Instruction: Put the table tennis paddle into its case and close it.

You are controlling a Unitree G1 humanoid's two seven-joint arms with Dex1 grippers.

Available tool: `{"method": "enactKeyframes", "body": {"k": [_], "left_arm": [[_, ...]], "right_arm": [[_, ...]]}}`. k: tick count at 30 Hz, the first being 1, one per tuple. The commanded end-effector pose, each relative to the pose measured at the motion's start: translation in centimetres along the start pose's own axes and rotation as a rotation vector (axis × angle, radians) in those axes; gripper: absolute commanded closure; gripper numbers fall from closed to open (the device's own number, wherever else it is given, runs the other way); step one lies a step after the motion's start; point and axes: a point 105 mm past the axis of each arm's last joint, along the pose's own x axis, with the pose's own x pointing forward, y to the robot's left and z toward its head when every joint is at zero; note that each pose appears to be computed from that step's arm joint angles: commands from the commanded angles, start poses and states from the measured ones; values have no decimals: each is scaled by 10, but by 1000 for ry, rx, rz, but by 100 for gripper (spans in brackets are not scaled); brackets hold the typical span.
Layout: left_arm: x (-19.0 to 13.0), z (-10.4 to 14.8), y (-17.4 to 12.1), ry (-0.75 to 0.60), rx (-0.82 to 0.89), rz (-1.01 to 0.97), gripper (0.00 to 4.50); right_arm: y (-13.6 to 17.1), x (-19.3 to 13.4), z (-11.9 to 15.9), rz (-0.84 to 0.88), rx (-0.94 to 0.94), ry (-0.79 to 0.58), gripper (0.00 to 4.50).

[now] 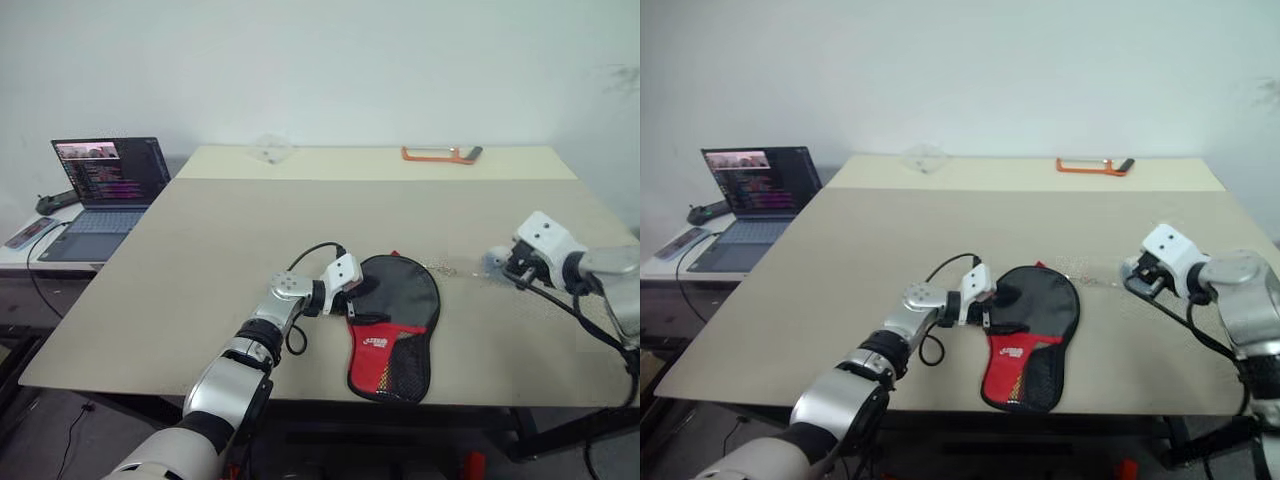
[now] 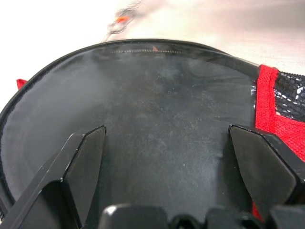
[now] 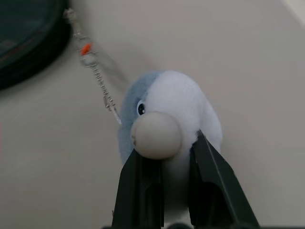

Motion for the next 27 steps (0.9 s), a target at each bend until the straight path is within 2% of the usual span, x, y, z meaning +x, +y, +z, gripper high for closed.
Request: {"method": "enactKeyframes", "body": {"k": [1, 7, 10, 16, 21, 27], "left_arm": [[0, -50, -24, 165, -123, -53, 0], [4, -46, -22, 170, -116, -52, 0], [8, -42, -22, 162, -121, -57, 0], [18, -34, -22, 162, -105, -69, 0], [28, -25, -21, 158, -89, -63, 0], [40, -13, -21, 145, -79, -71, 0]], "right_arm": [[6, -30, 10, -22, 21, -26, 428], [78, -59, 8, 236, 79, 3, 428], [104, -72, 2, 336, 102, 33, 428], [131, -85, -11, 419, 153, 73, 428], [174, -102, -26, 612, 230, 91, 428], [216, -115, -33, 760, 333, 86, 428]]}}
